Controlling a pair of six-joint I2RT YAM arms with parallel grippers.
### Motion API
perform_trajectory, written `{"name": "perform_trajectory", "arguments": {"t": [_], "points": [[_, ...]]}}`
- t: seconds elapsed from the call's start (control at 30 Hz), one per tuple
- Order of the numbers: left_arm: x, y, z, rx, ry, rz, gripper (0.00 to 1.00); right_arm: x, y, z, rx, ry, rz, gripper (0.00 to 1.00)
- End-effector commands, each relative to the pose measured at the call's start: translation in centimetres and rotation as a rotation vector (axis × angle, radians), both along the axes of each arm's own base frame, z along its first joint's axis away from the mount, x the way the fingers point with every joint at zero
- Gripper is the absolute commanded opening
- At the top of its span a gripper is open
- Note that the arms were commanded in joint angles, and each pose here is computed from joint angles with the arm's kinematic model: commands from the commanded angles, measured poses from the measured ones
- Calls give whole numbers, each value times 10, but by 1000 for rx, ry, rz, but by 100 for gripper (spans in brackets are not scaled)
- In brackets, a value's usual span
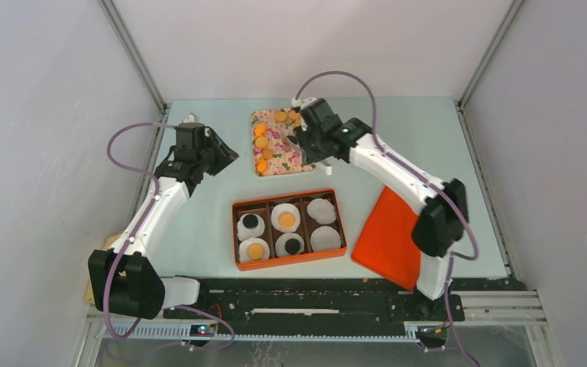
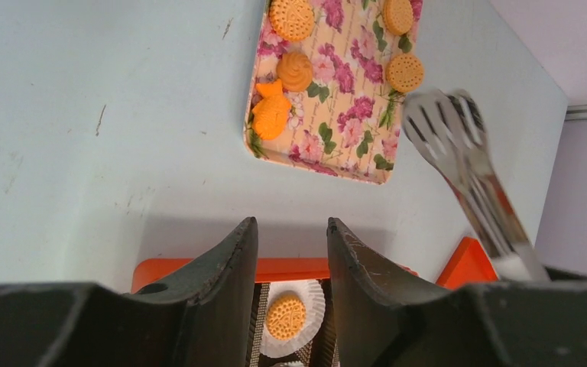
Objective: Pack the cookies
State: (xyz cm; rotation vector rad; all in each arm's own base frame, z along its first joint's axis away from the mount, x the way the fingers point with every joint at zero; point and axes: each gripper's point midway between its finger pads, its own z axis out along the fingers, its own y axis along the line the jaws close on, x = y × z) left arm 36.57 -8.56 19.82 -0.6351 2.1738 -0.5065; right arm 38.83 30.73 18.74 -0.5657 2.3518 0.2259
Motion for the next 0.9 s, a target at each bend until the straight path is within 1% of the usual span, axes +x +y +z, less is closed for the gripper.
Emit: {"name": "perform_trajectory", "arguments": {"t": [0.0,0.17,0.33,0.43,0.6,0.73,0.87], "points": [[0,-2,4,-12,-32,-13,43,-32,-19,54,72,-86,-10,15],[-1,-6,4,-15,-30,-24,43,-93,-51,60,54,-60,-3,15],[-3,-11,11,-4,-49,-38,43,-164,-75,39,3,8,25,16],[-3,-17,13,-4,-51,-50,43,-191,-85,28,-21,49,13,16],[-3,-25,14,-8,-51,-67,43,-207,-90,12,-49,90,-6,16],[-5,-26,17,-7,-59,-71,43,-214,-93,-11,-94,139,-15,16],[-6,-24,18,1,-66,-69,44,-212,-89,-25,-106,147,-11,19]]}}
